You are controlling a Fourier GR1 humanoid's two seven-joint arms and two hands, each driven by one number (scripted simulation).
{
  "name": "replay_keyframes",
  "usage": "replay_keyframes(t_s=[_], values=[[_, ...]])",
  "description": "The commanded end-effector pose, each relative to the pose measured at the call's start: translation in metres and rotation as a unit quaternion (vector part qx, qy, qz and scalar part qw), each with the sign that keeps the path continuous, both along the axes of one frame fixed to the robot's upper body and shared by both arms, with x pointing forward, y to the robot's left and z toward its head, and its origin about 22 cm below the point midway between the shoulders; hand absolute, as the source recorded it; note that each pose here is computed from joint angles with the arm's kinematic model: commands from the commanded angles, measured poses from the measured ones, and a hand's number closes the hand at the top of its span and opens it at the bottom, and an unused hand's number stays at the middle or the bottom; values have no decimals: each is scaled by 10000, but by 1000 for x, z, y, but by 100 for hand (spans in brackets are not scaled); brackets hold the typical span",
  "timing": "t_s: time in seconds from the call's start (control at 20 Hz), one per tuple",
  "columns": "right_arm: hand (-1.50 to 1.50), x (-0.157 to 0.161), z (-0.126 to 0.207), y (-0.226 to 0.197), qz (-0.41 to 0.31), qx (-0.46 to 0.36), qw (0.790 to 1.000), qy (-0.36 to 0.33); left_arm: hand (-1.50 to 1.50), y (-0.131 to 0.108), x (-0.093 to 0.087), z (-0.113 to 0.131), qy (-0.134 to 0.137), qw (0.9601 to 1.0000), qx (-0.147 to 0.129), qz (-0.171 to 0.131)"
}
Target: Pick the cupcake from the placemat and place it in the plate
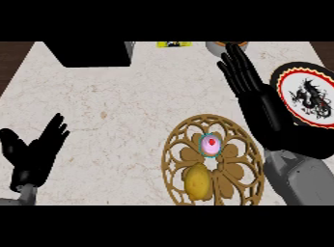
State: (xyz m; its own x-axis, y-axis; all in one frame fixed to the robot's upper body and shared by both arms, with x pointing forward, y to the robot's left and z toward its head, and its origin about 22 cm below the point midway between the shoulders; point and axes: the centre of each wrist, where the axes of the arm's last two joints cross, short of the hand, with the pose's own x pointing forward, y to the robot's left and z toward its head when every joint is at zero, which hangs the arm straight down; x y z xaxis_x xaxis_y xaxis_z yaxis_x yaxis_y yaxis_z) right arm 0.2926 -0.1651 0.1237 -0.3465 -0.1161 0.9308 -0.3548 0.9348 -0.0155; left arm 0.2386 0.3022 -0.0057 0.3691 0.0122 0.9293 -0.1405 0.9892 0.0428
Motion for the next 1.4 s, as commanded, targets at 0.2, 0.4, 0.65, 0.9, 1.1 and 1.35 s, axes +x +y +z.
replay_keyframes(t_s=[0.2,0.4,0.65,0.9,1.1,1.35], values=[[150,-15,-10,3,-776,243,9933,819,0,-31,3,6,-632,9943,858,-46],[150,5,-14,-86,-1888,-3971,8974,-355,0,-15,2,1,-321,9961,819,12],[150,-36,-93,-49,-3445,-1463,9253,607,0,-25,-2,-7,-418,9959,800,16],[-150,-81,-131,-26,-2053,-758,9758,-33,0,-50,2,-13,-433,9952,866,-159],[-150,-73,-128,-43,-1642,-2593,9517,19,0,-49,14,6,-480,9954,818,-98],[-150,-58,-103,-53,-2022,-3974,8951,51,0,-57,-3,-15,-370,9958,825,-152]])
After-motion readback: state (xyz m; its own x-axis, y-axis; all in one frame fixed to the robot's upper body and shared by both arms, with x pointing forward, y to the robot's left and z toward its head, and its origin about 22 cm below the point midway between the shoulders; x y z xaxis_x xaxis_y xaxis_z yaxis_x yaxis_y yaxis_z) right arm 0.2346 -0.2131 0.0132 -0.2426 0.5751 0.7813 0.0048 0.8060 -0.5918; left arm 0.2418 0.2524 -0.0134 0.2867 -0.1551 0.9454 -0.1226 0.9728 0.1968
